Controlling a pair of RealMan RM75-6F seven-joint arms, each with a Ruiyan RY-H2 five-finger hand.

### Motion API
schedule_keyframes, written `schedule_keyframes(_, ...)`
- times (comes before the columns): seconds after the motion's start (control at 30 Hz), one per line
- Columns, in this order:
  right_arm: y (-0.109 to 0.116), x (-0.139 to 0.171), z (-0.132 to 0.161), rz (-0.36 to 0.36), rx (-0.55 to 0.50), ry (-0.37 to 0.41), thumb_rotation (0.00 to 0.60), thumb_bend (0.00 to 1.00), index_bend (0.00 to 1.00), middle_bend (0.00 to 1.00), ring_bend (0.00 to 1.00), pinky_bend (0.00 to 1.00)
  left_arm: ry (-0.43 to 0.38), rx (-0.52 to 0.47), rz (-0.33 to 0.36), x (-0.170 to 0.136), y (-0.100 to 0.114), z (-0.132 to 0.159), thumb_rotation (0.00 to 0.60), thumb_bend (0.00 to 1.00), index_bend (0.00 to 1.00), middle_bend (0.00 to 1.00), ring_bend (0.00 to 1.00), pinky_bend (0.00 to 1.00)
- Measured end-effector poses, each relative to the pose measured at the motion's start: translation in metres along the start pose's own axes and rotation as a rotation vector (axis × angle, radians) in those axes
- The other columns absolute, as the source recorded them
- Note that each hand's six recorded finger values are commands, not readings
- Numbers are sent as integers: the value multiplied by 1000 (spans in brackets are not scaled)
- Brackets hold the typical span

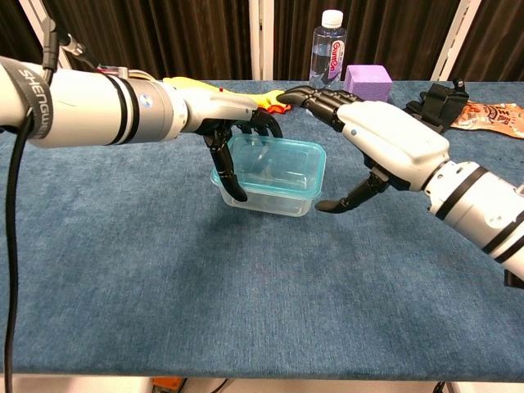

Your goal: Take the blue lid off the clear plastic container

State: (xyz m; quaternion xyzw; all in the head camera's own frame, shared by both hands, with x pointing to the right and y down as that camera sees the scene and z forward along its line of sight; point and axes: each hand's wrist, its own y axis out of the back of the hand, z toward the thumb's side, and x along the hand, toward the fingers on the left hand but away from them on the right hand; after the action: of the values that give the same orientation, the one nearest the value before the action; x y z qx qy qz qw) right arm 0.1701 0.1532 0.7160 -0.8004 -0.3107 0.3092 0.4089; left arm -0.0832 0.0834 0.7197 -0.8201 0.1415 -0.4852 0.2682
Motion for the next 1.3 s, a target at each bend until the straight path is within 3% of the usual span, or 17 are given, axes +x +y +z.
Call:
schedule_keyframes(0.8, 3, -14, 4, 4, 31, 35, 600, 77, 0, 0, 0, 0, 6, 10, 5, -2, -1, -5, 600, 20, 292, 329, 203, 292)
schedule_keyframes(1.13, 11, -16, 5, -29, 33, 41, 600, 205, 3, 66, 0, 0, 7, 22, 8, -1, -2, -5, 600, 19, 290, 326, 202, 289)
schedule_keyframes(1.3, 12, -16, 4, -39, 32, 38, 600, 261, 76, 107, 0, 0, 7, 24, 7, 0, -2, -6, 600, 19, 289, 325, 203, 289)
